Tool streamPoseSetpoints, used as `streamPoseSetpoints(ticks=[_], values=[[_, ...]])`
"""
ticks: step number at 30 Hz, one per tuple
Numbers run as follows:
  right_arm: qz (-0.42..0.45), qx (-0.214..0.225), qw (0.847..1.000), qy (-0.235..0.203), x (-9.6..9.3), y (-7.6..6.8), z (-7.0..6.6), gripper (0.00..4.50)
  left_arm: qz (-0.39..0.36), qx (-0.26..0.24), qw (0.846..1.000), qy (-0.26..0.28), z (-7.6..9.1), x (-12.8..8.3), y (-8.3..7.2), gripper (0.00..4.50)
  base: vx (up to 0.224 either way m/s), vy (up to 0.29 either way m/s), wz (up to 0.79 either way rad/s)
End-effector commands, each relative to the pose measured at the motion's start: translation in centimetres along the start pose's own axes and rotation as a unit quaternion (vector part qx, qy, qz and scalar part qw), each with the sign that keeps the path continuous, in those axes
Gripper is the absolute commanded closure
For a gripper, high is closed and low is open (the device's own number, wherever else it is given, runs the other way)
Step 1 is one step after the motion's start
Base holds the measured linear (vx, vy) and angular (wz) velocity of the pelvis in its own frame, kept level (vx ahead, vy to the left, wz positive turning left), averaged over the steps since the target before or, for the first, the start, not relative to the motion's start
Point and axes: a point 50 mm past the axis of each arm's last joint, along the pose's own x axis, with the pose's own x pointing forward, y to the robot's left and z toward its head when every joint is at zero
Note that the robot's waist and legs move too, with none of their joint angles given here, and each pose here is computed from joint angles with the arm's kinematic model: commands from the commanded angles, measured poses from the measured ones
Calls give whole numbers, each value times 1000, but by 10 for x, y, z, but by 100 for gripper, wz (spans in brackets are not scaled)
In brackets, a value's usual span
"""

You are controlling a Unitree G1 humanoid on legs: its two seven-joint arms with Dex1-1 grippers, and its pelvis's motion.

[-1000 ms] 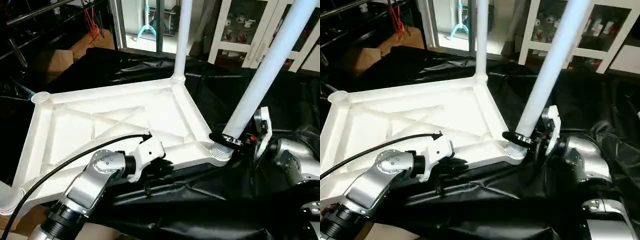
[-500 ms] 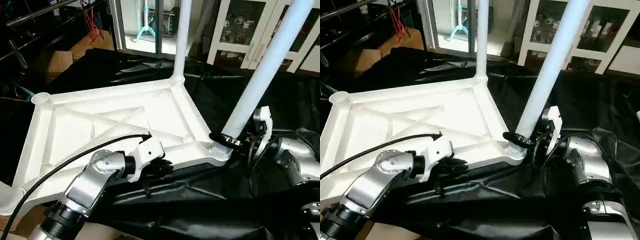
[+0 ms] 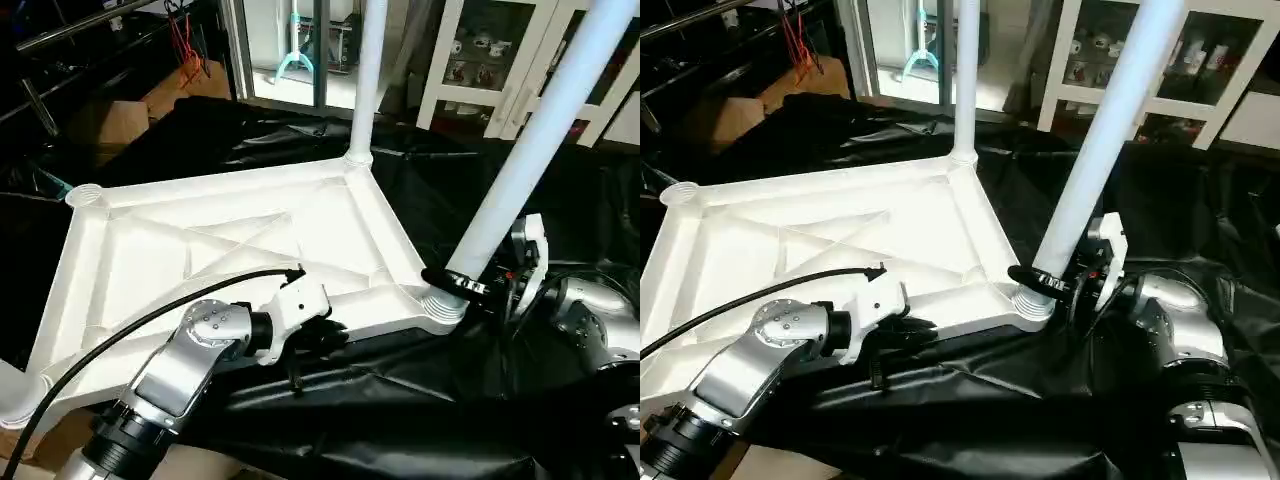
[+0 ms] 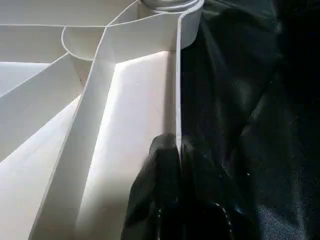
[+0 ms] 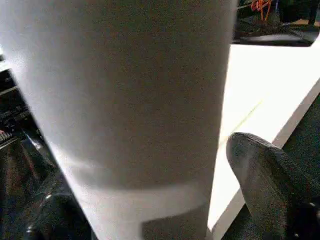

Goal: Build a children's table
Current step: Insert table leg to table base

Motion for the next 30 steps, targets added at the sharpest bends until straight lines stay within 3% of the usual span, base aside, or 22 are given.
streamPoseSetpoints(ticks=[1, 4, 11, 13, 16, 17, 20, 23, 30], values=[[-62, -8, 998, 13, -25, -9, 0, 33, -17, -13, 1000, -2, -6, -4, -4, 450, 0, 0, 0], [-65, -1, 998, 10, -28, -10, -2, 33, -18, -13, 1000, -2, -6, -4, -4, 450, 0, 0, 0], [-56, 55, 995, -55, -33, -12, 10, 33, -17, -14, 1000, 1, -6, -4, -3, 450, 0, 0, 0], [-58, 49, 996, -46, -35, -12, 8, 33, -17, -13, 1000, 1, -6, -4, -3, 450, 0, 0, 0], [-45, 79, 994, -60, -34, -10, 7, 33, -18, -12, 1000, 1, -6, -4, -3, 450, 0, 0, 0], [-27, 83, 995, -41, -34, -4, 0, 33, -18, -12, 1000, 0, -6, -3, -3, 450, 0, 0, 0], [-30, 60, 997, -29, -33, -2, -4, 33, -18, -12, 1000, 0, -5, -3, -3, 450, 0, 0, 0], [-54, 32, 997, -41, -33, -6, 2, 33, -20, -11, 1000, 1, -6, -4, -2, 450, 0, 0, 0], [-60, 24, 996, -53, -31, -8, 9, 33, -21, -11, 1000, 1, -5, -4, -2, 450, 0, 0, 0]])
